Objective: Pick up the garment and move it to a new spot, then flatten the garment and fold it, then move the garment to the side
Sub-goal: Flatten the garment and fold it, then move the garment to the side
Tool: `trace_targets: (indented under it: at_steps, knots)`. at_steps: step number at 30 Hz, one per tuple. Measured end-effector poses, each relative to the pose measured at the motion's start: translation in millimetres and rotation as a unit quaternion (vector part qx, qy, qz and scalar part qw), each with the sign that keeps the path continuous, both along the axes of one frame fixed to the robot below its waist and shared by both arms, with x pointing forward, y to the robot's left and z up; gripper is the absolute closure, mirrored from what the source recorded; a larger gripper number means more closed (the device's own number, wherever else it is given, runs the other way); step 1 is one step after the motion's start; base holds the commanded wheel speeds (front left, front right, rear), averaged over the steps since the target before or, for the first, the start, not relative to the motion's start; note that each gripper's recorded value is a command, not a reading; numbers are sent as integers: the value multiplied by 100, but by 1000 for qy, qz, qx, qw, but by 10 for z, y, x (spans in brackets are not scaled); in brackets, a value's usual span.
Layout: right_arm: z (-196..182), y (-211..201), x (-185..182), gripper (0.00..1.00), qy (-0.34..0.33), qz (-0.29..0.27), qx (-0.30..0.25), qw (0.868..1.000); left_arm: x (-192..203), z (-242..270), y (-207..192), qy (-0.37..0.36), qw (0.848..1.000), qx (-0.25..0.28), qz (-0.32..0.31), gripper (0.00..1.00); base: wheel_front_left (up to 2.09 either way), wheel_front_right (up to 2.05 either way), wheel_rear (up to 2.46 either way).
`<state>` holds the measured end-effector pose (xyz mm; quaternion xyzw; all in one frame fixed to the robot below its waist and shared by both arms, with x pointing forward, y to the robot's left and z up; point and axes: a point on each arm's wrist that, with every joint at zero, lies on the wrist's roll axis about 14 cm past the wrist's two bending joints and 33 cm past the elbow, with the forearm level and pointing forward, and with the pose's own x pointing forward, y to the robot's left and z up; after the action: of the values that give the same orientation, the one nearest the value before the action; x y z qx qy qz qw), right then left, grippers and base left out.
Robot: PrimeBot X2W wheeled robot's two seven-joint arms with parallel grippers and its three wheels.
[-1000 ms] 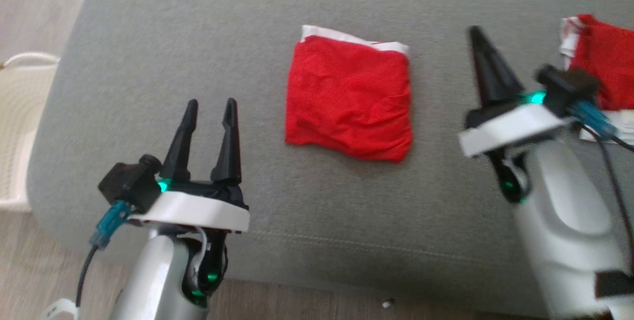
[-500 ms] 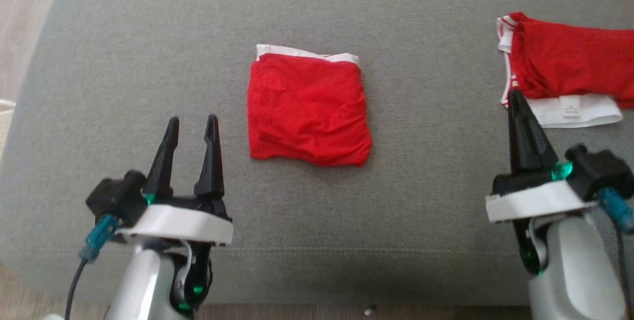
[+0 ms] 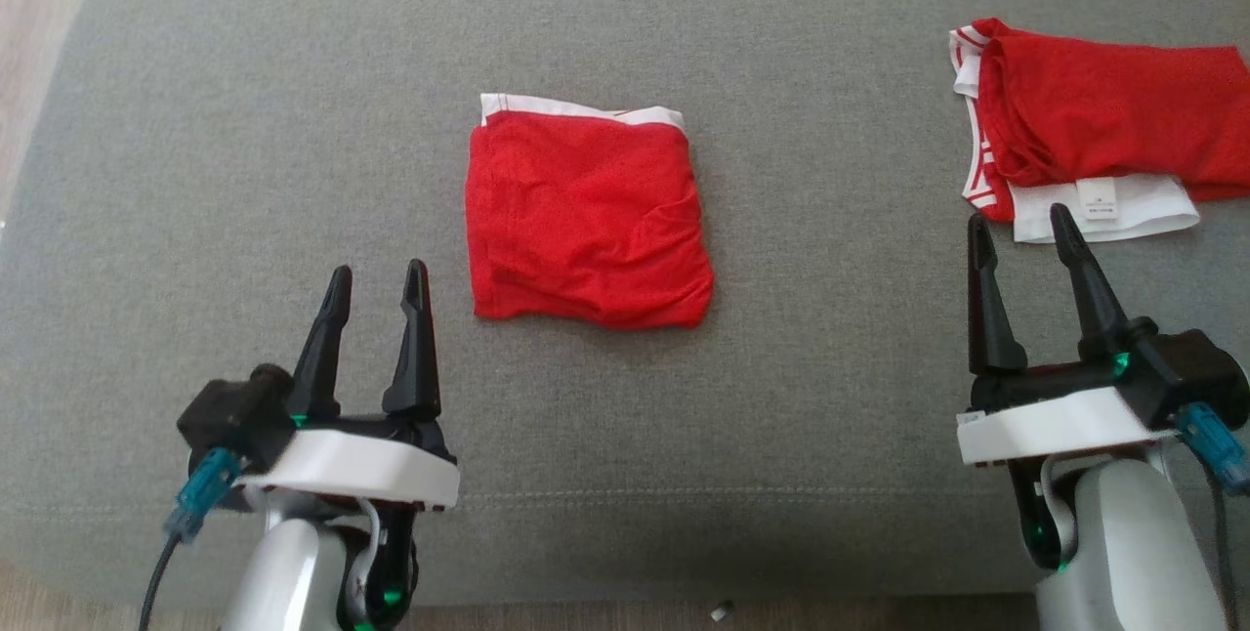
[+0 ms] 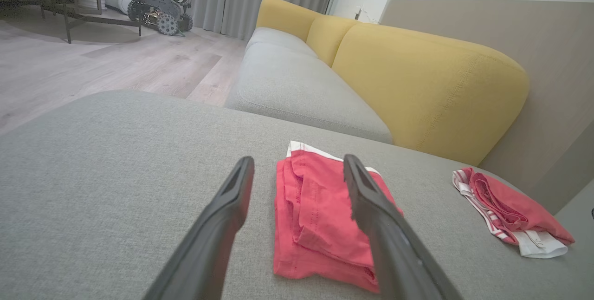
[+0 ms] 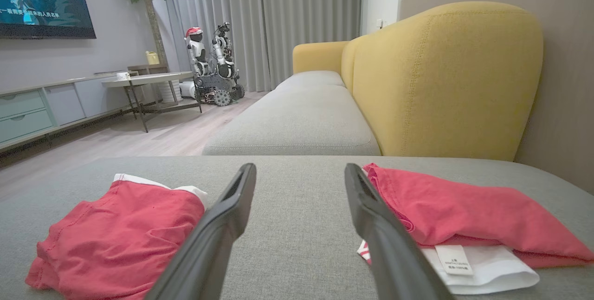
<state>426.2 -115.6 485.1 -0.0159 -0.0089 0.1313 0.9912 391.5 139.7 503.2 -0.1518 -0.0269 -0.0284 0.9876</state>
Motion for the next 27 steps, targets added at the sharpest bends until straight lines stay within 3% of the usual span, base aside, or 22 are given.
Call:
trace_targets:
  at_steps: [10, 14, 18, 23, 27]
  knots:
    - [-85, 86, 13, 0, 12, 12, 0, 1000, -14, -8, -2, 1, 1000, -1, -2, 0, 0, 0, 0]
    - [-283, 279, -24, 0, 36, 46, -30, 998, -29, -36, 11, 5, 1000, 0, -1, 0, 0, 0, 0]
    - [-494, 512, -41, 0, 78, 78, -18, 994, -43, -61, 70, 9, 1000, 3, 8, 0, 0, 0, 0]
    - [-718, 915, 23, 0, 162, 122, 27, 979, -55, -92, 176, 15, 1000, 6, 23, 0, 0, 0, 0]
    - [-774, 1155, 160, 0, 191, 157, 32, 968, -98, -164, 212, 28, 999, 9, 29, 0, 0, 0, 0]
